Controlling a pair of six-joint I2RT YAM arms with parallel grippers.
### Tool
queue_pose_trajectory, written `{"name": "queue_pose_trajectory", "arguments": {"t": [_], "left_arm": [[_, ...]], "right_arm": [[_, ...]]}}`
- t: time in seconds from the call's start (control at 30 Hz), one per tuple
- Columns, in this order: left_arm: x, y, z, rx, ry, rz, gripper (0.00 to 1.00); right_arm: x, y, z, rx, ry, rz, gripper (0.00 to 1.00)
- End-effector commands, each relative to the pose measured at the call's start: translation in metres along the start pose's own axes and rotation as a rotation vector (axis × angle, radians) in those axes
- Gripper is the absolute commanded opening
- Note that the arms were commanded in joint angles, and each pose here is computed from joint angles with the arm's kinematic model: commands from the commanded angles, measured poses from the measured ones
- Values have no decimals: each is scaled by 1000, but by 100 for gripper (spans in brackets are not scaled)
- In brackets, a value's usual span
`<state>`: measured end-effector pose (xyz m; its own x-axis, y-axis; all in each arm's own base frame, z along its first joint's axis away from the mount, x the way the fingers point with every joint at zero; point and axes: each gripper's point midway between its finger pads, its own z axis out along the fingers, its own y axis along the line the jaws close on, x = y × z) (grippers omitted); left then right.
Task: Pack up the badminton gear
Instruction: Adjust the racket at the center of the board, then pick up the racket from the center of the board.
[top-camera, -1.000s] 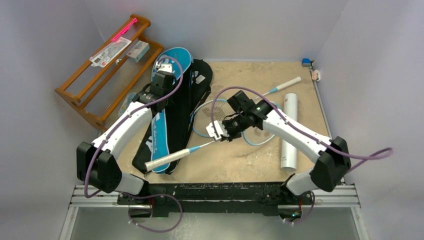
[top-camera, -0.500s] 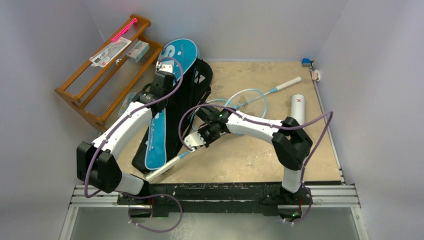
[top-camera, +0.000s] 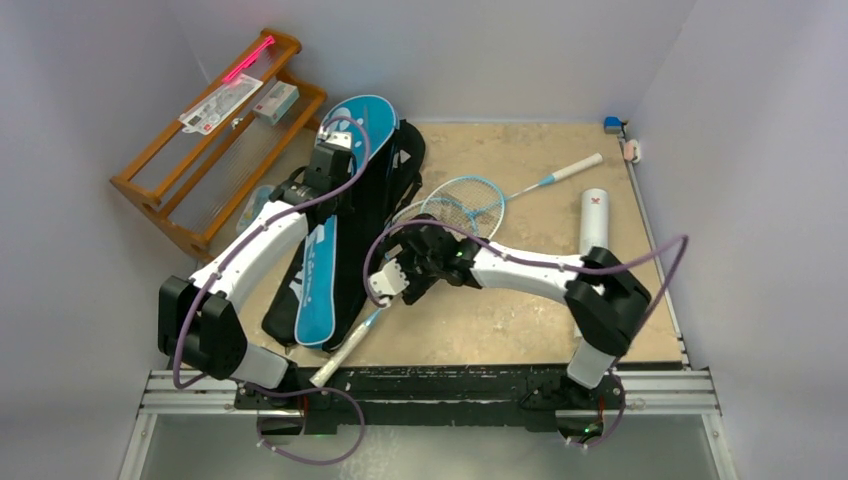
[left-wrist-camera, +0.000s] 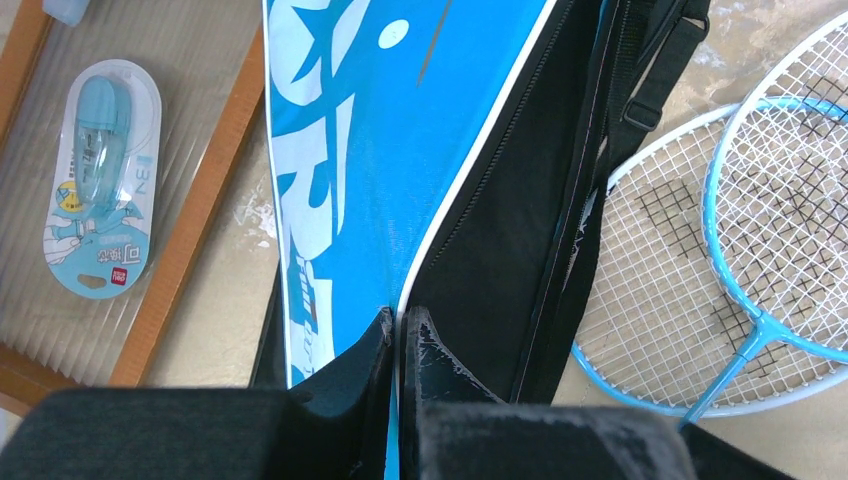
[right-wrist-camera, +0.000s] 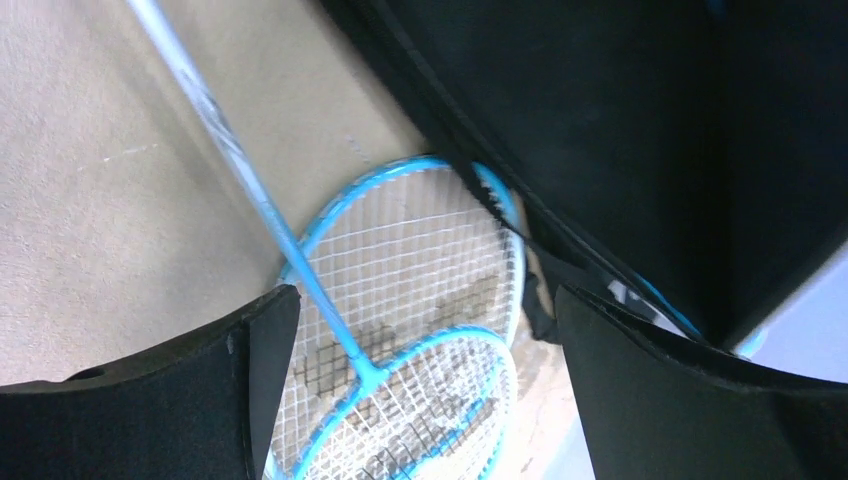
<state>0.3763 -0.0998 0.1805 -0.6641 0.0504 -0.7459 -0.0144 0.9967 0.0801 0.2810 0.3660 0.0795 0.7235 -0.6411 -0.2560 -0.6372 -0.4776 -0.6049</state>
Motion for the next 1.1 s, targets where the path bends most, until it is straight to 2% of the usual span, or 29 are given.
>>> {"name": "queue_pose_trajectory", "arguments": {"t": [0.0,0.07,0.13,0.3,0.37,0.4,0.5,0.6,0.73,0.9,1.07], "left_arm": [[-18,-3,-3,18,-49,-16,0],[-18,-2,-3,17,-50,-17,0],[-19,-2,-3,14,-51,-17,0],[-19,-2,-4,14,-53,-16,0],[-19,-2,-4,14,-53,-16,0],[-19,-2,-3,15,-50,-15,0],[-18,-2,-3,15,-47,-13,0],[-17,-2,-2,16,-43,-11,0],[-16,-4,0,21,-38,-8,0],[-15,-6,1,31,-31,-5,0],[-14,-7,1,33,-30,-5,0]], "right_arm": [[-40,-54,-49,244,-184,110,99],[-46,-61,-67,294,-222,217,99],[-51,-66,-84,330,-256,404,99],[-52,-62,-116,413,-329,1073,99],[-31,-47,-116,496,-270,1456,99],[-31,-30,-112,457,-239,1653,99],[-20,5,-101,452,-130,1958,99],[-12,28,-90,497,-139,2211,98],[-6,49,-82,527,-142,2421,77],[-5,51,-65,544,-216,2543,74],[-13,47,-35,466,-315,2661,66]]}}
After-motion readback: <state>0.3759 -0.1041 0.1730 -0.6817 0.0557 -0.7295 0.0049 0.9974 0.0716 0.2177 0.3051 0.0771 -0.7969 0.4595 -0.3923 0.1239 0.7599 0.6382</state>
